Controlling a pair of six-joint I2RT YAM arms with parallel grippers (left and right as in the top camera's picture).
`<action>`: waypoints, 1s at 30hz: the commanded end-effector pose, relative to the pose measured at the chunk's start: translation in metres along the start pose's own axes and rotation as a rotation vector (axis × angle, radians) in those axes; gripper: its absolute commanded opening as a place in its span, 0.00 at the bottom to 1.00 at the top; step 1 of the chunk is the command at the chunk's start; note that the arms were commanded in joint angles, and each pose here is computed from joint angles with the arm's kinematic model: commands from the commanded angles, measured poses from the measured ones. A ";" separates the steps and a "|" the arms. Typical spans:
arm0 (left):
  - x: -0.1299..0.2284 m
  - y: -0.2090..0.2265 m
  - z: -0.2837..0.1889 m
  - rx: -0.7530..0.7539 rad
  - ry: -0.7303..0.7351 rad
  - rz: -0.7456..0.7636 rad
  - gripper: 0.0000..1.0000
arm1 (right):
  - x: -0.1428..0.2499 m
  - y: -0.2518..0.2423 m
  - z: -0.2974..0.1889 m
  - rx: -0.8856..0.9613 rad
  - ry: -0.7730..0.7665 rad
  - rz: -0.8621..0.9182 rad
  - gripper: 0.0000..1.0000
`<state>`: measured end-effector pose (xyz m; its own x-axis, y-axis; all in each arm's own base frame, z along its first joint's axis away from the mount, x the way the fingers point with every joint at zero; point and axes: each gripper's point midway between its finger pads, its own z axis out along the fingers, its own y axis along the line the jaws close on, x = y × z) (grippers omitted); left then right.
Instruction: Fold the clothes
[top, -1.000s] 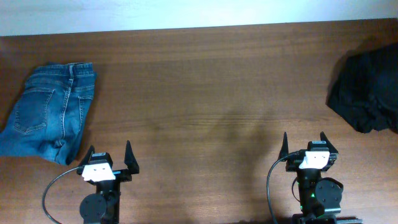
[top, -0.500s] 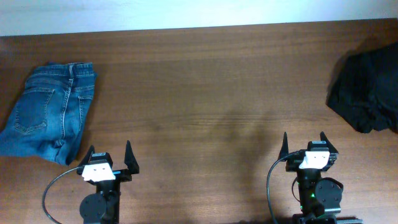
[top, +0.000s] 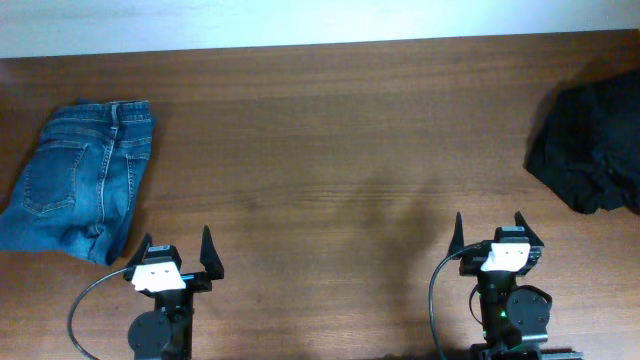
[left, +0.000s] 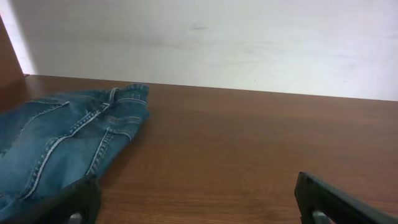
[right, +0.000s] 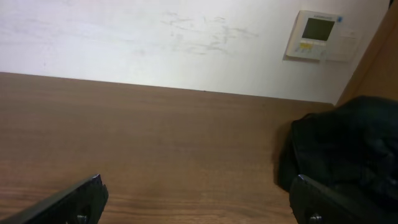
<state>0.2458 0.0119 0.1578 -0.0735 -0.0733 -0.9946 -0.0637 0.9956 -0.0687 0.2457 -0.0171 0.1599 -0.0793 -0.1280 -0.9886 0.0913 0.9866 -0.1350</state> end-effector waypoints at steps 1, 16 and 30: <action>0.002 -0.002 0.000 0.010 0.003 0.012 0.99 | 0.002 0.002 0.000 -0.008 0.001 0.064 0.99; -0.072 -0.005 -0.014 0.009 -0.054 0.011 0.99 | -0.058 -0.016 0.003 0.054 0.032 0.066 0.99; -0.126 -0.015 0.027 0.013 0.259 0.017 0.99 | -0.090 -0.010 0.078 0.001 0.487 0.001 0.99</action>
<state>0.2720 0.0122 0.2598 -0.2962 -0.0787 -0.9519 -0.0763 0.9954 -0.0586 0.3122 -0.0257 0.2309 -0.5013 -0.0702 -0.8624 0.0976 0.9858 -0.1369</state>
